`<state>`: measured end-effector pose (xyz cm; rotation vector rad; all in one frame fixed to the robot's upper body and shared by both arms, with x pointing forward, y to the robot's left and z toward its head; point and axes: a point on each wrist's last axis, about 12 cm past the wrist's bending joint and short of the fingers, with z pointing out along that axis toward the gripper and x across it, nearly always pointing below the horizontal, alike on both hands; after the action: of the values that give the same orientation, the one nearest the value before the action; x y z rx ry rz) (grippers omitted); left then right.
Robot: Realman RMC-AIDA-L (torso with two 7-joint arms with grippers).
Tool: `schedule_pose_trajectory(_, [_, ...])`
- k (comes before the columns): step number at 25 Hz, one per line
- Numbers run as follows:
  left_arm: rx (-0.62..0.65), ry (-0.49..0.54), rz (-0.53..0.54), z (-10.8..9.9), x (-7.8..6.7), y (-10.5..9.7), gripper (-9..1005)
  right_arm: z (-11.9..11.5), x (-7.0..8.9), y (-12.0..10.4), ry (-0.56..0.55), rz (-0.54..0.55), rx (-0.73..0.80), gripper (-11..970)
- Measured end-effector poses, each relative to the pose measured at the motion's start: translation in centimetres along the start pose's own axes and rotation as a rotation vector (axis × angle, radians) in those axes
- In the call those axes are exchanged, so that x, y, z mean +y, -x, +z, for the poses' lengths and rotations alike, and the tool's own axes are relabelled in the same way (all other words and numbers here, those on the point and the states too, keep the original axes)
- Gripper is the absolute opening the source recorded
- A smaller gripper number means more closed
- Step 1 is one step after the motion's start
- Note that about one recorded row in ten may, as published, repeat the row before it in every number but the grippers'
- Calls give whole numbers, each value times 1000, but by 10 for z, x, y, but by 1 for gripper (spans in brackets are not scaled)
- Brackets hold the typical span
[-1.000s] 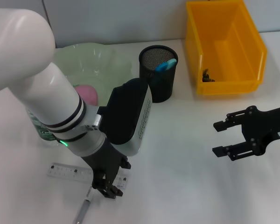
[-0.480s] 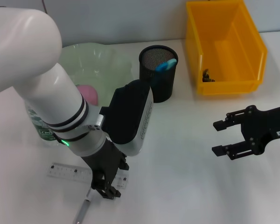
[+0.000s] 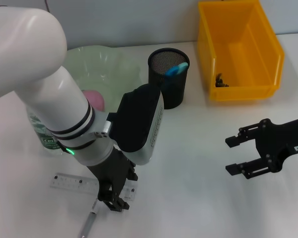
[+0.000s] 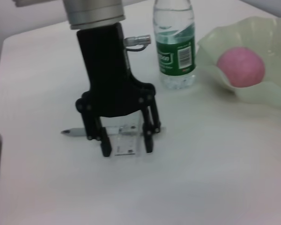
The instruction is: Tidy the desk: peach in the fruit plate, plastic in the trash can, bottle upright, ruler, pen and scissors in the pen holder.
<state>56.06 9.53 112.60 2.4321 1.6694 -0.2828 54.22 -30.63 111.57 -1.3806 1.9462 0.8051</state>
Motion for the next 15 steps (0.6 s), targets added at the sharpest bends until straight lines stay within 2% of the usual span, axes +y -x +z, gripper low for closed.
schedule_pose_trajectory(15, [-2,-1,-9,0,0,0,603,0,4,3,56,-6,-3,705])
